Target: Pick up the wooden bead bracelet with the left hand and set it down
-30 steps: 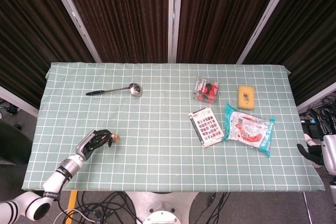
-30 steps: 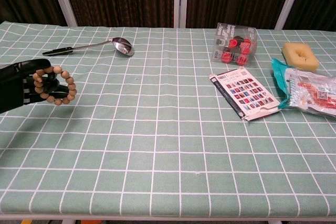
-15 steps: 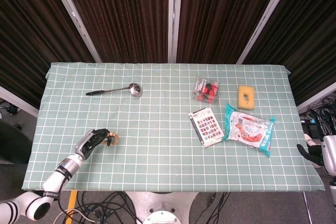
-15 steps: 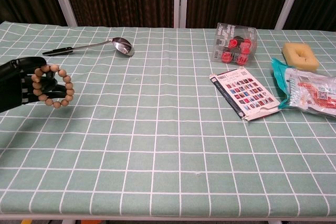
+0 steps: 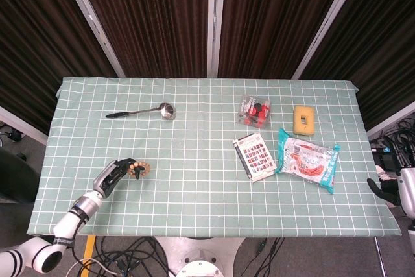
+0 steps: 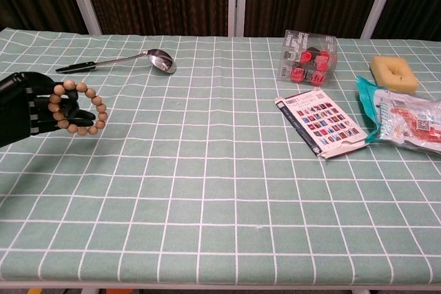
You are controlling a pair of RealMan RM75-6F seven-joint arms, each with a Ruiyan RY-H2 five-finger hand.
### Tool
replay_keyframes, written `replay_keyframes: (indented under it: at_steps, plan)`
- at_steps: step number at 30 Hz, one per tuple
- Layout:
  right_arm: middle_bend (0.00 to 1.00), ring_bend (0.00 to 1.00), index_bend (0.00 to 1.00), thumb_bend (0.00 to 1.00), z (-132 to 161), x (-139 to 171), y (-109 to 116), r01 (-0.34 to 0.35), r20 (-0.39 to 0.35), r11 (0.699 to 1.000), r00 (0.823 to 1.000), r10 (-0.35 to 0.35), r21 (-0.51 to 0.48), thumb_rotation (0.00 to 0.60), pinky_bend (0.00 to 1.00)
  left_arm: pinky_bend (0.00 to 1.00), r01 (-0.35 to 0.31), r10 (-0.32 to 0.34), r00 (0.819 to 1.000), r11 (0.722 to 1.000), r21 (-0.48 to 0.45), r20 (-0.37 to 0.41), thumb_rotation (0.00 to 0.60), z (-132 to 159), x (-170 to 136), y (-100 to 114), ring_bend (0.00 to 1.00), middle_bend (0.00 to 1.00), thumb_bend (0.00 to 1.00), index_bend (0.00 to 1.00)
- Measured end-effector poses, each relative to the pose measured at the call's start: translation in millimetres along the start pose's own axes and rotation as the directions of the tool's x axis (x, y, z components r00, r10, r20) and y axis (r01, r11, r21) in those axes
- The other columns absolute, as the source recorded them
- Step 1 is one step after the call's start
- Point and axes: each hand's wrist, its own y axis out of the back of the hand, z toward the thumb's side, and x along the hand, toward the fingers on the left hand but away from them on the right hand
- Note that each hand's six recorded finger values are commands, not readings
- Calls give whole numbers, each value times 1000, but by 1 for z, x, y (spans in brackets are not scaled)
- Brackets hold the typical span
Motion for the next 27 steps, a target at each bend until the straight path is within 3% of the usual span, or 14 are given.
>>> replay_keyframes:
  at_steps: [3, 9, 11, 13, 15, 22, 27]
  plan:
    - [178, 0, 45, 130, 0, 0, 0, 2, -2, 1000, 1000, -2, 0, 600, 0, 145, -3, 3, 1000, 1000, -3, 8, 11, 0, -1, 1, 310, 599, 554, 507]
    - [179, 0, 45, 130, 1, 1, 2, 7, -2, 1000, 1000, -7, 1, 600, 0, 146, -3, 2, 1000, 1000, 9, 21, 0, -1, -3, 0, 310, 598, 514, 507]
    - [179, 0, 45, 130, 0, 1, 2, 8, 0, 1000, 1000, -8, 2, 600, 0, 145, 3, -4, 1000, 1000, 19, 24, 68, -1, -3, -2, 310, 602, 515, 507]
    - [179, 0, 46, 131, 0, 1, 2, 8, 1, 1000, 1000, -8, 2, 600, 0, 143, 8, -9, 1000, 1000, 29, 25, 213, -1, -3, -3, 310, 607, 515, 507]
    - [180, 0, 46, 130, 0, 1, 1, 7, 2, 1000, 1000, -7, 2, 600, 0, 141, 12, -13, 1000, 999, 37, 25, 295, -1, -2, -4, 310, 613, 515, 507]
    - [180, 0, 45, 130, -1, 0, 1, 8, 5, 1000, 1000, -8, 2, 600, 0, 141, 6, -6, 1000, 999, 39, 20, 349, -1, -1, -3, 310, 631, 516, 521]
    - [180, 0, 45, 130, -1, 0, 1, 9, 4, 1000, 1000, -9, 3, 600, 0, 145, -1, 0, 1000, 999, 33, 14, 422, -2, 0, -2, 310, 644, 515, 538]
